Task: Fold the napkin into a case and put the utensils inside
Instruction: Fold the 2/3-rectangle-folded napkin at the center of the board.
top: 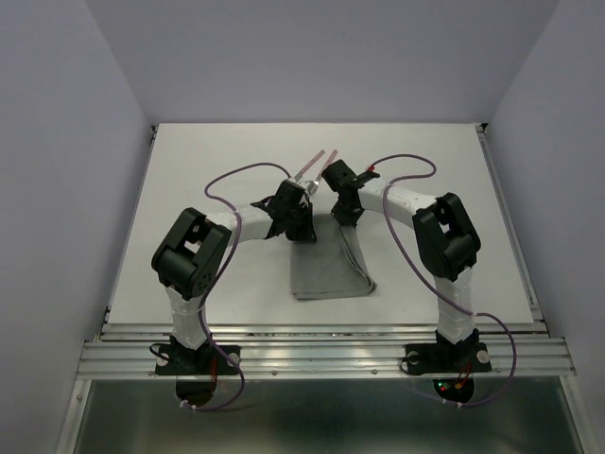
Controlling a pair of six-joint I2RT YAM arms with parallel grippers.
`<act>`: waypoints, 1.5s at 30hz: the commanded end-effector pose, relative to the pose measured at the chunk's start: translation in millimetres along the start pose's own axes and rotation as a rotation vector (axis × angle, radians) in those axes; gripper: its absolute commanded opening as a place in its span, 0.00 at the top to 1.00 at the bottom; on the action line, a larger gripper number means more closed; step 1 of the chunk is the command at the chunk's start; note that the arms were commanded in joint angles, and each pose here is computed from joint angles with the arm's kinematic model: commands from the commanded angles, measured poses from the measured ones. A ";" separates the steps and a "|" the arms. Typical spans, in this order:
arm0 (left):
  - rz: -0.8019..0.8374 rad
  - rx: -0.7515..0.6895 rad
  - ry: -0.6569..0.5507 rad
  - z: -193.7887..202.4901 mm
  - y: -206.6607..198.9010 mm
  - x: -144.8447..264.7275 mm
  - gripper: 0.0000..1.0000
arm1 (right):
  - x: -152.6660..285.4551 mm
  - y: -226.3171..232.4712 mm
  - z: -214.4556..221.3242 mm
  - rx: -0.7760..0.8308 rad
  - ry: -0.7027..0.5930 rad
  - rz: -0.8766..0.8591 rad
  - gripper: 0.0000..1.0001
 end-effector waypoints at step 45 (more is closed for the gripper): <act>-0.064 -0.020 0.024 7.7 8.3 10.0 1.00 | 5.4 19.5 -3.3 -0.131 -0.047 -0.034 0.99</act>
Point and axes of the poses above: each gripper's point midway between its finger pads, its own x axis back along the fingers, its own y axis along the line the jaws close on, z = x × y, the point moved 3 cm from there along x, back along the fingers, and after that the axes turned 13 degrees about x, right-handed, at the moved point
